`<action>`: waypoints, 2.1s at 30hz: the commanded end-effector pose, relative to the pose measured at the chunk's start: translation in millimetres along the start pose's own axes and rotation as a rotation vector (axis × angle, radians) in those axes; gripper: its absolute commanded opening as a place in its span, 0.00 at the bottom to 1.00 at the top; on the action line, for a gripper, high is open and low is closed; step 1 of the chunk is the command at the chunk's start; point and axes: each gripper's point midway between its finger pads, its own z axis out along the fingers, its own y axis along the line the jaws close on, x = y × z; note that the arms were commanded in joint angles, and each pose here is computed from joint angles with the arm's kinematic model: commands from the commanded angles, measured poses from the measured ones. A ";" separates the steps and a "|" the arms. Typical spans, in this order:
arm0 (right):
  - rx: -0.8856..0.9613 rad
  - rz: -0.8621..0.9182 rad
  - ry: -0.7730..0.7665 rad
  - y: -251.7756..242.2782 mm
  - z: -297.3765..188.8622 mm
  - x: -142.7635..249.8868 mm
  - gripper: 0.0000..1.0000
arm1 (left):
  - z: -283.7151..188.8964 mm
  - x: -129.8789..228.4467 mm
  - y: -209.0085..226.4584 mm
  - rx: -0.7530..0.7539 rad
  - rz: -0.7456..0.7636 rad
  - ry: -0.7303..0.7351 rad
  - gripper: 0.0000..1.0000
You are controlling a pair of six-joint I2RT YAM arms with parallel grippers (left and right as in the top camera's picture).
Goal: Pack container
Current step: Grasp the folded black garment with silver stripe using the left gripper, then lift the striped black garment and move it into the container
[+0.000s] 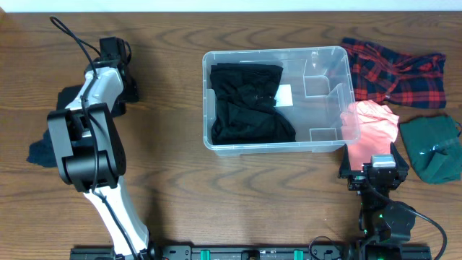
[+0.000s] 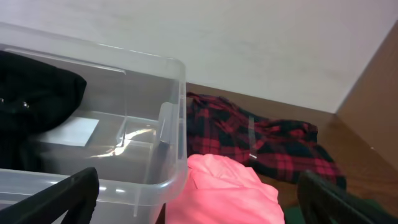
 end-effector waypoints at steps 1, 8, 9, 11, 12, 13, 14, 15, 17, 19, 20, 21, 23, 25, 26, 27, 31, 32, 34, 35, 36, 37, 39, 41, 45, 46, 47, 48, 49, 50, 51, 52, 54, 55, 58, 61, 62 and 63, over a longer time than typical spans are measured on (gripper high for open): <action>-0.010 -0.010 -0.002 2.7 -0.2 -0.1 0.99 | 16.1 21.9 -6.4 0.017 0.009 0.063 0.73; -0.010 -0.010 -0.002 2.6 -0.2 -0.2 0.99 | 16.2 21.4 -6.4 0.017 0.008 0.062 0.50; -0.010 -0.010 -0.002 2.6 -0.2 -0.2 0.99 | 16.2 21.1 -6.3 0.017 0.008 0.060 0.41; -0.010 -0.010 -0.001 2.7 -0.2 -0.1 0.99 | 16.0 20.4 -6.2 0.017 0.007 0.058 0.25; -0.010 -0.010 -0.002 2.6 -0.2 -0.2 0.99 | 16.0 20.0 -6.2 0.017 0.007 0.056 0.19; -0.010 -0.010 -0.002 2.6 -0.2 -0.2 0.99 | 16.0 19.7 -6.2 0.017 0.006 0.055 0.11; -0.010 -0.010 -0.002 2.6 -0.2 -0.2 0.99 | 15.9 19.5 -6.3 0.017 0.006 0.055 0.08; -0.010 -0.010 -0.002 2.6 -0.2 -0.2 0.99 | 15.9 19.3 -6.3 0.017 0.006 0.054 0.06; -0.010 -0.010 -0.001 2.7 -0.2 -0.1 0.99 | 15.3 17.5 -5.9 0.016 0.004 0.049 0.06; -0.010 -0.010 -0.001 2.7 -0.2 -0.1 0.99 | 11.8 13.2 -4.7 0.016 0.000 0.037 0.06; -0.010 -0.010 -0.001 2.7 -0.2 -0.1 0.99 | 8.6 10.3 -3.8 0.016 -0.002 0.029 0.06; -0.010 -0.010 -0.002 2.7 -0.2 -0.2 0.99 | 4.1 6.5 -2.5 0.016 -0.005 0.019 0.06; -0.010 -0.010 -0.002 2.6 -0.2 -0.2 0.99 | -10.4 -5.0 0.6 0.017 -0.013 -0.016 0.06; -0.010 -0.010 -0.002 2.6 -0.2 -0.2 0.99 | -30.0 -18.1 3.1 0.020 -0.021 -0.063 0.06; -0.010 -0.010 -0.001 2.7 -0.2 -0.1 0.99 | -41.5 -24.3 4.1 0.022 -0.024 -0.089 0.06; -0.010 -0.010 -0.002 2.6 -0.2 -0.2 0.99 | -55.6 -31.1 4.6 0.026 -0.027 -0.122 0.06; -0.010 -0.010 -0.001 2.7 -0.2 -0.1 0.99 | -119.1 -52.7 3.1 0.051 -0.054 -0.259 0.06; -0.010 -0.010 -0.002 2.6 -0.2 -0.2 0.99 | -136.6 -56.8 1.6 0.063 -0.071 -0.295 0.06; -0.010 -0.010 -0.002 2.6 -0.2 -0.2 0.99 | -176.9 -62.7 -3.3 0.094 -0.101 -0.372 0.06; -0.010 -0.010 -0.002 2.6 -0.2 -0.2 0.99 | -198.9 -64.1 -7.2 0.114 -0.112 -0.412 0.06; -0.010 -0.010 -0.002 2.6 -0.2 -0.2 0.99 | -217.7 -64.8 -11.2 0.133 -0.119 -0.447 0.06; -0.010 -0.010 -0.001 2.7 -0.2 -0.1 0.99 | -239.8 -64.8 -17.3 0.158 -0.120 -0.489 0.06; -0.010 -0.010 -0.002 2.6 -0.2 -0.2 0.99 | -277.5 -61.6 -31.9 0.206 -0.101 -0.557 0.06; -0.010 -0.010 -0.002 2.6 -0.2 -0.2 0.99 | -309.1 -56.1 -49.8 0.255 -0.068 -0.614 0.06; -0.010 -0.010 -0.002 2.6 -0.2 -0.2 0.99 | -355.1 -39.6 -92.5 0.348 0.023 -0.688 0.06; -0.010 -0.010 -0.002 2.6 -0.2 -0.2 0.99 | -361.4 -35.3 -103.3 0.366 0.046 -0.695 0.06; -0.010 -0.010 -0.001 2.7 -0.2 -0.1 0.99 | -366.7 -30.9 -113.6 0.382 0.070 -0.700 0.06; -0.010 -0.010 -0.002 2.6 -0.2 -0.2 0.99 | -372.6 -24.9 -127.5 0.398 0.111 -0.706 0.06; -0.010 -0.010 -0.002 2.6 -0.2 -0.2 0.99 | -376.2 -21.2 -135.3 0.404 0.143 -0.712 0.06; -0.010 -0.010 -0.002 2.6 -0.2 -0.2 0.99 | -381.0 -16.7 -144.1 0.408 0.190 -0.724 0.06; -0.010 -0.010 -0.001 2.7 -0.2 -0.1 0.99 | -384.3 -13.4 -150.2 0.412 0.220 -0.731 0.06; -0.010 -0.010 -0.002 2.6 -0.2 -0.2 0.99 | -387.3 -10.6 -154.9 0.420 0.234 -0.734 0.06; -0.010 -0.010 -0.002 2.6 -0.2 -0.2 0.99 | -392.6 -4.5 -164.5 0.446 0.250 -0.735 0.06; -0.010 -0.010 -0.002 2.6 -0.2 -0.2 0.99 | -394.6 -0.4 -171.2 0.467 0.269 -0.732 0.06; -0.010 -0.011 -0.002 2.6 -0.2 -0.2 0.99 | -400.3 11.4 -191.7 0.529 0.332 -0.724 0.06; -0.010 -0.010 -0.002 2.6 -0.2 -0.2 0.99 | -403.8 21.9 -209.5 0.565 0.433 -0.728 0.06; -0.010 -0.011 -0.001 2.7 -0.2 -0.1 0.99 | -403.6 23.2 -211.8 0.559 0.455 -0.732 0.06; -0.010 -0.010 -0.002 2.6 -0.2 -0.2 0.99 | -402.8 24.0 -213.7 0.555 0.472 -0.734 0.06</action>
